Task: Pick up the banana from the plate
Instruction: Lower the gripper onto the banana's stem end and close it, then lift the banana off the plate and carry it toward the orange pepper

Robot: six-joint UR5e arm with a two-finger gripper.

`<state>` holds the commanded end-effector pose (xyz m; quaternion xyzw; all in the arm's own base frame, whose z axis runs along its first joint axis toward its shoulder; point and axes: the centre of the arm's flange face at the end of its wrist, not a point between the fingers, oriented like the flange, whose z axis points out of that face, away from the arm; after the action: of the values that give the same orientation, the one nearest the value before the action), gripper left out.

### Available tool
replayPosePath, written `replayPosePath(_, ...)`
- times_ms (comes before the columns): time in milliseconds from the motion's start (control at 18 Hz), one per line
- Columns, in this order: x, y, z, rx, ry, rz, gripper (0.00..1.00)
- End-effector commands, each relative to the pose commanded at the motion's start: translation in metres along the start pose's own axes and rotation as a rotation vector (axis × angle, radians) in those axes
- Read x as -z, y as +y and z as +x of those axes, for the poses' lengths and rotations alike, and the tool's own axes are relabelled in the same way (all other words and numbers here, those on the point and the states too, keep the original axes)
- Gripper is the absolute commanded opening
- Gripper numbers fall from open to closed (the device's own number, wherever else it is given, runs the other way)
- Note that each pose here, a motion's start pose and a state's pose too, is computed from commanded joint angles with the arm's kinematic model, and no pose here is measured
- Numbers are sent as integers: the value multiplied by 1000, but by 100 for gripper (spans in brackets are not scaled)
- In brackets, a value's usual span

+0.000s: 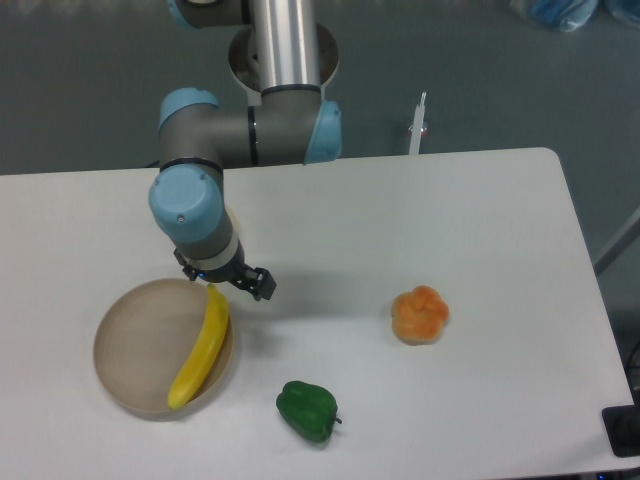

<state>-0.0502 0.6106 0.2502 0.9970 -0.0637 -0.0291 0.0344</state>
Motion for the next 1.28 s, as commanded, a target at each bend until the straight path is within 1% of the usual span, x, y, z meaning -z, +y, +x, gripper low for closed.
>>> replayPosePath(222,-3,-2,3,9,-3,-6,100)
replayPosePath(389,-13,-8,2,8,-13,-21,100)
replayPosePath(667,-27,-12,6,5,-10,-42,89)
replayPosePath(778,-29,-14,7,1,-8,-46,65)
replayPosePath(833,-29,-14,8,0,-9,-45,59)
replayPosePath(889,-28,-14,8,0,-10,-45,43)
replayPosePath(944,-26,-14,8,0,-12,-43,36)
replayPosePath(1167,-14,-13,6,3,-14,-24,13)
replayPosePath(1278,-4,-12,4,6,-18,-10,13)
